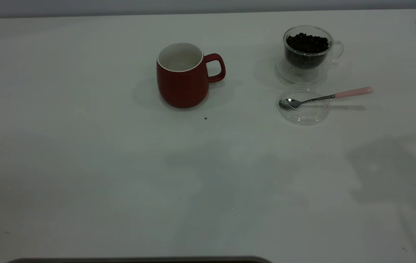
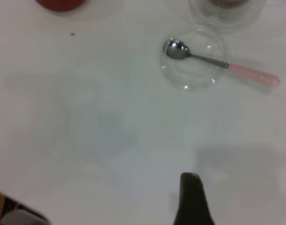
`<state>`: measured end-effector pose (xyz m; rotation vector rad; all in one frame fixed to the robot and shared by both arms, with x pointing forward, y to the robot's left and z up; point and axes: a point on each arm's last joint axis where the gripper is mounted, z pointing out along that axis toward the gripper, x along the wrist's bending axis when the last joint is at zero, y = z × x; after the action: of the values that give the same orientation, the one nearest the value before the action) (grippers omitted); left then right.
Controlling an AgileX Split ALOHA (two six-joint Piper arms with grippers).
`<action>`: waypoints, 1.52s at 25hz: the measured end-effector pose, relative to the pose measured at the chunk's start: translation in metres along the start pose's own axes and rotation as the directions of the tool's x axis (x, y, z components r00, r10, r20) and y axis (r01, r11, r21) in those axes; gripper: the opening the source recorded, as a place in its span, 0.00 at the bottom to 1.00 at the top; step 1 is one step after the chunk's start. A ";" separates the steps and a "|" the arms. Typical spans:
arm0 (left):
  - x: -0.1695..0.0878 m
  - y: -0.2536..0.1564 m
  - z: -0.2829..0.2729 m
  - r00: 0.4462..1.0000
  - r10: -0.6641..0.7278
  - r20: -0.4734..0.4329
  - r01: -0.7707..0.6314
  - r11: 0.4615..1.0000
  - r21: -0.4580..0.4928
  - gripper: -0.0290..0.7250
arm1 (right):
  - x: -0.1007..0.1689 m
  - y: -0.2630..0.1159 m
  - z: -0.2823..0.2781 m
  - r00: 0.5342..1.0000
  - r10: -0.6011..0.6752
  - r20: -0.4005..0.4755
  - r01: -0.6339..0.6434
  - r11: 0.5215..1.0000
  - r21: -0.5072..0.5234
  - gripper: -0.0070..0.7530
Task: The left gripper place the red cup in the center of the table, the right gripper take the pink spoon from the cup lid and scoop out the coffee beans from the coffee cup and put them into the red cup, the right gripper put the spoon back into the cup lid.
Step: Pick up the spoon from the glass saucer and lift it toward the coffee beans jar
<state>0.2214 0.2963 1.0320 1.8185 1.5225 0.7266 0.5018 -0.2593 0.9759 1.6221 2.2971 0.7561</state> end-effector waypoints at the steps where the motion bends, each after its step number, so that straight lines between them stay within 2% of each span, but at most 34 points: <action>1: 0.000 0.000 0.000 1.000 0.000 0.000 0.000 1.000 0.000 0.82 | -0.004 0.007 0.010 1.000 0.000 0.000 0.000 1.000 0.009 0.76; 5: 0.000 0.000 0.000 1.000 0.000 0.000 0.000 1.000 0.000 0.82 | -0.028 0.026 0.057 0.999 0.052 -0.005 -0.052 0.996 0.075 0.76; 11: 0.000 0.000 0.000 1.000 0.000 0.000 0.000 1.000 0.000 0.82 | -0.094 0.033 0.108 0.978 0.209 -0.015 -0.206 0.970 0.132 0.76; 15: 0.000 0.000 0.000 1.000 0.000 0.000 0.000 1.000 0.000 0.82 | -0.137 0.024 0.134 0.934 0.347 -0.080 -0.332 0.930 0.160 0.76; 18: 0.000 0.000 0.000 1.000 0.000 0.000 0.000 1.000 0.000 0.82 | -0.156 0.007 0.155 0.899 0.410 -0.154 -0.376 0.903 0.207 0.76; 20: 0.000 0.000 0.000 1.000 0.000 0.000 0.000 1.000 0.000 0.82 | -0.165 -0.003 0.168 0.884 0.425 -0.195 -0.383 0.897 0.220 0.76; 25: 0.000 0.000 0.000 1.000 0.000 0.000 0.000 1.000 0.000 0.82 | -0.182 -0.030 0.193 0.808 0.516 -0.284 -0.471 0.856 0.215 0.76; 30: 0.000 0.000 0.000 1.000 0.001 0.000 -0.001 1.000 0.001 0.82 | -0.182 -0.040 0.205 0.739 0.540 -0.402 -0.515 0.838 0.179 0.76; 34: 0.000 0.000 0.000 1.000 0.001 0.000 -0.001 1.000 0.001 0.82 | -0.180 -0.048 0.217 0.703 0.558 -0.441 -0.544 0.821 0.171 0.76; 38: 0.000 0.000 0.000 1.000 0.001 0.000 -0.001 1.000 0.002 0.82 | -0.179 -0.054 0.225 0.687 0.569 -0.452 -0.563 0.810 0.162 0.76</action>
<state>0.2212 0.2963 1.0319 1.8214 1.5228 0.7255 0.6280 -0.3766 0.7393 2.4286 2.0487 1.4347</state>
